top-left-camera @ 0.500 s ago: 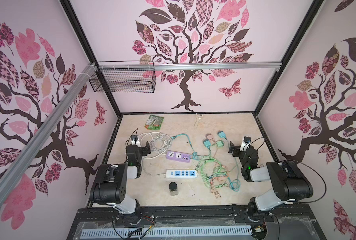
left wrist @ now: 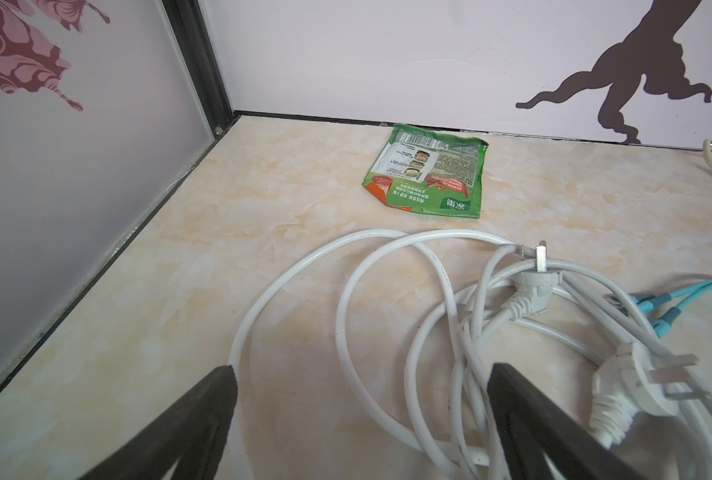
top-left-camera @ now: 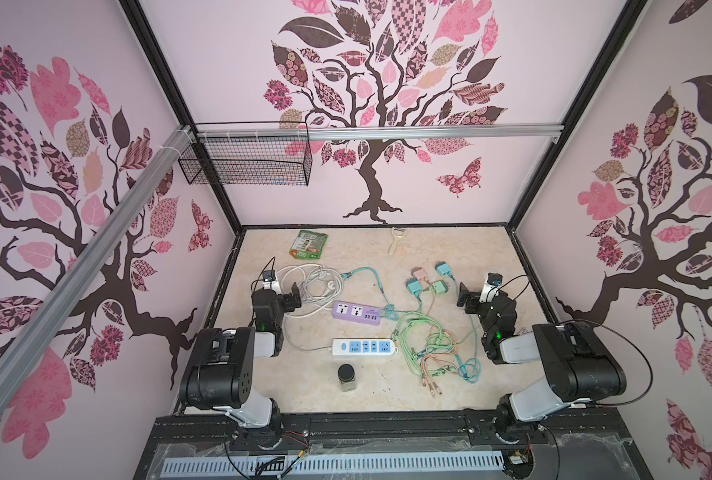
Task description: Insert the plug
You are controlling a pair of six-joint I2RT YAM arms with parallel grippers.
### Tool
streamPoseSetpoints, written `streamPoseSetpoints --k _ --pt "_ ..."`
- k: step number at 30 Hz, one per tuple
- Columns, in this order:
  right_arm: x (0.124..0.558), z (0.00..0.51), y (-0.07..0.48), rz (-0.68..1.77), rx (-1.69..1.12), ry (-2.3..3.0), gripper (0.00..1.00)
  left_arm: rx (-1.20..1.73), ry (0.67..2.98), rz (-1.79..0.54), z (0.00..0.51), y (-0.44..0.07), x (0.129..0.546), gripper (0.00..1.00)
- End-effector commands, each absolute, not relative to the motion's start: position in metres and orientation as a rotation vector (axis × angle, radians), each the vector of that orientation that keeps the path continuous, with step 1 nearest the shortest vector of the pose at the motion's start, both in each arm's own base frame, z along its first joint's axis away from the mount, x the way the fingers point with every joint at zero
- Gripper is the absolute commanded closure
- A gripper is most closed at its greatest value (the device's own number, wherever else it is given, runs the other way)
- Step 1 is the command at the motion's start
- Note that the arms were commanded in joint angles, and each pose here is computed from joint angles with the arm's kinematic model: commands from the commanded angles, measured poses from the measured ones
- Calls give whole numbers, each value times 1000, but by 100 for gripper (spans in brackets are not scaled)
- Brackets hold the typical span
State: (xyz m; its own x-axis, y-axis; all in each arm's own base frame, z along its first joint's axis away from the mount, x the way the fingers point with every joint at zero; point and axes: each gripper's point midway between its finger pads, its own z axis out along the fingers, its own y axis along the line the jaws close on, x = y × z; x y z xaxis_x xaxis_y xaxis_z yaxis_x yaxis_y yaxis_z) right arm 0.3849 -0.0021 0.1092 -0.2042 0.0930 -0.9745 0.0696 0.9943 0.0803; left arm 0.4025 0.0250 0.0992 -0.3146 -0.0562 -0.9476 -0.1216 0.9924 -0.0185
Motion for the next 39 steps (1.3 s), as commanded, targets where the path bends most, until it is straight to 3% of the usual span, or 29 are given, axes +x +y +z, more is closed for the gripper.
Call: streamPoseSetpoints --k 1,24,33,39 --pt "388 111 -1 20 112 1773 1 -119 1884 73 100 26 401 2" --pt "383 113 -2 12 118 1757 0 -117 1879 76 106 25 403 3" --pt "381 135 -9 15 203 1810 1 -125 1895 183 145 13 384 2" --pt "370 140 3 43 208 1913 1 -318 1912 111 179 18 362 2"
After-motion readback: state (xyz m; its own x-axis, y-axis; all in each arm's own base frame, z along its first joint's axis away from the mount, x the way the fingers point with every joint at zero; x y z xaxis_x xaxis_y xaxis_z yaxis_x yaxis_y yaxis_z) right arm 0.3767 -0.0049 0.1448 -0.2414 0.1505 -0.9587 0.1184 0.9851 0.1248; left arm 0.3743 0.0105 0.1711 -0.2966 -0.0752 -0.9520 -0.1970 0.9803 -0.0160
